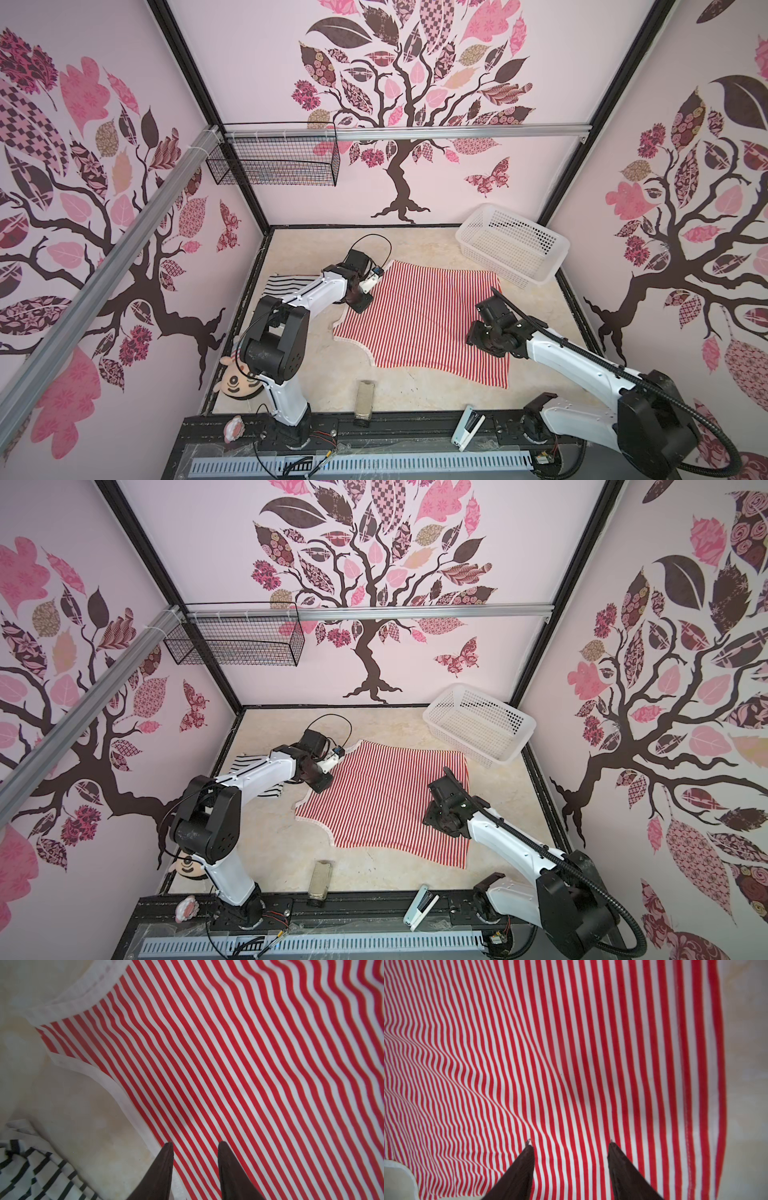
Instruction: Fold and stack the tank tops
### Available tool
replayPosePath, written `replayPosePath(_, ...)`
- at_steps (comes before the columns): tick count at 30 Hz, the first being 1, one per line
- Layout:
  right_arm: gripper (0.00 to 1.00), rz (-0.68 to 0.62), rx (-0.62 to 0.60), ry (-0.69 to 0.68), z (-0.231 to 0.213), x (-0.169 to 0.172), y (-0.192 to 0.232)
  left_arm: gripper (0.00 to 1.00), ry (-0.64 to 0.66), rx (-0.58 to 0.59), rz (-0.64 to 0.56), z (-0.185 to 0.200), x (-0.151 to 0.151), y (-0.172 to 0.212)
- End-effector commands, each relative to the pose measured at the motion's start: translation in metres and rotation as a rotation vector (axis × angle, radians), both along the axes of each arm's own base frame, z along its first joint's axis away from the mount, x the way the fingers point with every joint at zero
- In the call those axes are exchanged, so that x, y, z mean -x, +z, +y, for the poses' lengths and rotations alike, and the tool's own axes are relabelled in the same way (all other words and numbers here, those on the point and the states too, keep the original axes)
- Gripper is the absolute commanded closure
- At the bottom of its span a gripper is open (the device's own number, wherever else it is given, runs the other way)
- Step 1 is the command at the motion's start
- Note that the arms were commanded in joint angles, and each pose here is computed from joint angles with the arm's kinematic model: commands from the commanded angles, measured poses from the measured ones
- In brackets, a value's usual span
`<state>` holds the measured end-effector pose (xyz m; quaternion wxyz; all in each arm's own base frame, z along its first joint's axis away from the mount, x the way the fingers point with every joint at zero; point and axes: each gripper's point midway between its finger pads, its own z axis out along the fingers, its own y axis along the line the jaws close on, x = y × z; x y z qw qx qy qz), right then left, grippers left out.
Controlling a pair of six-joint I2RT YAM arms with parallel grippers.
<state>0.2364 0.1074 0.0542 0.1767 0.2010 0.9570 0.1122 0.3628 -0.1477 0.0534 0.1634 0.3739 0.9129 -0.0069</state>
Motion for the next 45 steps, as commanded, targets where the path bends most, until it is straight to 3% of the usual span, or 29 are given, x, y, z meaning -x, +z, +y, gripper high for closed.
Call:
replayPosePath(1, 0.41, 0.021, 0.050, 0.004, -0.014, -0.007, -0.005, 0.61, 0.002, 0.020, 0.022, -0.001, 0.007, -0.012)
replayPosePath(11, 0.41, -0.007, 0.074, 0.002, -0.018, -0.073, 0.005, 0.62, 0.045, -0.072, 0.060, 0.023, 0.015, -0.050)
replayPosePath(17, 0.41, 0.002, 0.076, 0.009, -0.020, -0.124, 0.010, 0.63, 0.069, -0.103, 0.053, 0.033, 0.013, -0.051)
replayPosePath(32, 0.41, 0.130, 0.080, 0.061, -0.003, -0.168, -0.056, 0.63, 0.143, -0.118, 0.075, 0.072, 0.018, -0.050)
replayPosePath(40, 0.41, 0.138, 0.033, 0.109, 0.022, -0.191, -0.063, 0.63, 0.253, -0.083, 0.109, 0.116, 0.020, -0.049)
replayPosePath(45, 0.41, 0.138, 0.014, 0.166, 0.046, -0.212, -0.062, 0.64, 0.261, -0.083, 0.121, 0.124, 0.025, -0.050)
